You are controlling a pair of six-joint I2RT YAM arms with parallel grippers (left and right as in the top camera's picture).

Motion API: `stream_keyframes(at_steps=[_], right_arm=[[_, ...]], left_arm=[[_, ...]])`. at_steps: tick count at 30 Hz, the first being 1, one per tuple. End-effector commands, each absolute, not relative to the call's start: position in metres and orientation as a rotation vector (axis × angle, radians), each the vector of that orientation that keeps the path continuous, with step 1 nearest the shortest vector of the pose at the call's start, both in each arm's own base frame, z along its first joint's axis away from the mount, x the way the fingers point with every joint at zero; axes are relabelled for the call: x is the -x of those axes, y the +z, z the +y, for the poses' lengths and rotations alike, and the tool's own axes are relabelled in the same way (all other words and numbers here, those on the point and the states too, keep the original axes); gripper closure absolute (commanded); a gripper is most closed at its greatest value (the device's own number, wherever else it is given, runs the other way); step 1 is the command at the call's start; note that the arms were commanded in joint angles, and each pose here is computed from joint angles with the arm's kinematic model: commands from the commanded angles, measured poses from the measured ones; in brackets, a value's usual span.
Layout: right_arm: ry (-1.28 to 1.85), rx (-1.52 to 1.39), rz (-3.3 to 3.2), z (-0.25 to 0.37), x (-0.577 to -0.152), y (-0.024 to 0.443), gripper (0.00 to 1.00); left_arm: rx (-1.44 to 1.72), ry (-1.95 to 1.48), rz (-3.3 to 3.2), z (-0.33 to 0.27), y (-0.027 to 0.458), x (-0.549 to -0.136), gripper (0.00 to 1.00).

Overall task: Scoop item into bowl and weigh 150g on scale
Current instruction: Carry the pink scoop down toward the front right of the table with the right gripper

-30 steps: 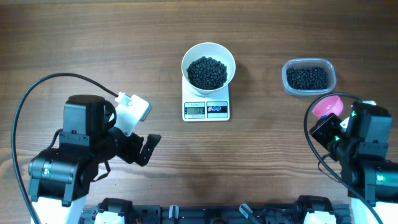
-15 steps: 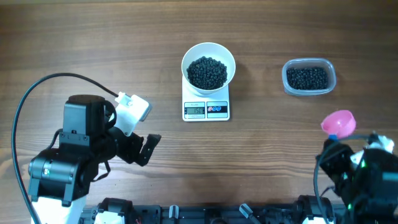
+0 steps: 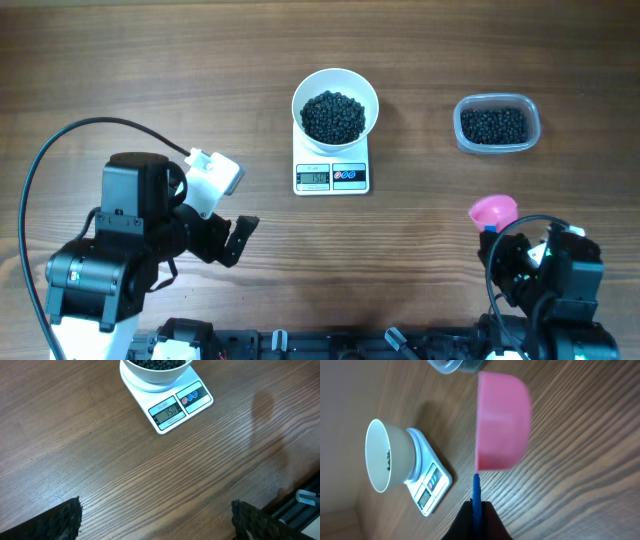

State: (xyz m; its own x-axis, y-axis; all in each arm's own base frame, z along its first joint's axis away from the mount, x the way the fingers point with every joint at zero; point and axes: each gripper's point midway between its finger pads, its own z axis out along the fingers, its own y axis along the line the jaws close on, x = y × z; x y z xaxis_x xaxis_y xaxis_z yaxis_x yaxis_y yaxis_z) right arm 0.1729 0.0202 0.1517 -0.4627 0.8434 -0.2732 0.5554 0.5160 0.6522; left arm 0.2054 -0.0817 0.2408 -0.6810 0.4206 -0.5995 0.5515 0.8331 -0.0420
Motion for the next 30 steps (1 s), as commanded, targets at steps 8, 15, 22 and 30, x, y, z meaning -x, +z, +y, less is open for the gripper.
stream_keyframes(at_steps=[8,15,22,30], right_arm=[[0.727,-1.166,2.217,0.031,-0.166,0.144,0.96],[0.727,-1.176,2.231,0.032,-0.165,0.138,0.96],[0.734,-1.174,2.241,0.033,-0.165,0.133,0.96],[0.803,-1.186,2.185,0.037,-0.176,0.140,0.96]], left_arm=[[-0.722,-0.275,2.395,-0.080,0.247,-0.208,0.00],[-0.723,-0.275,2.395,-0.080,0.247,-0.208,0.00],[-0.722,-0.275,2.395,-0.080,0.247,-0.208,0.00],[-0.722,-0.275,2.395,-0.080,0.247,-0.208,0.00]])
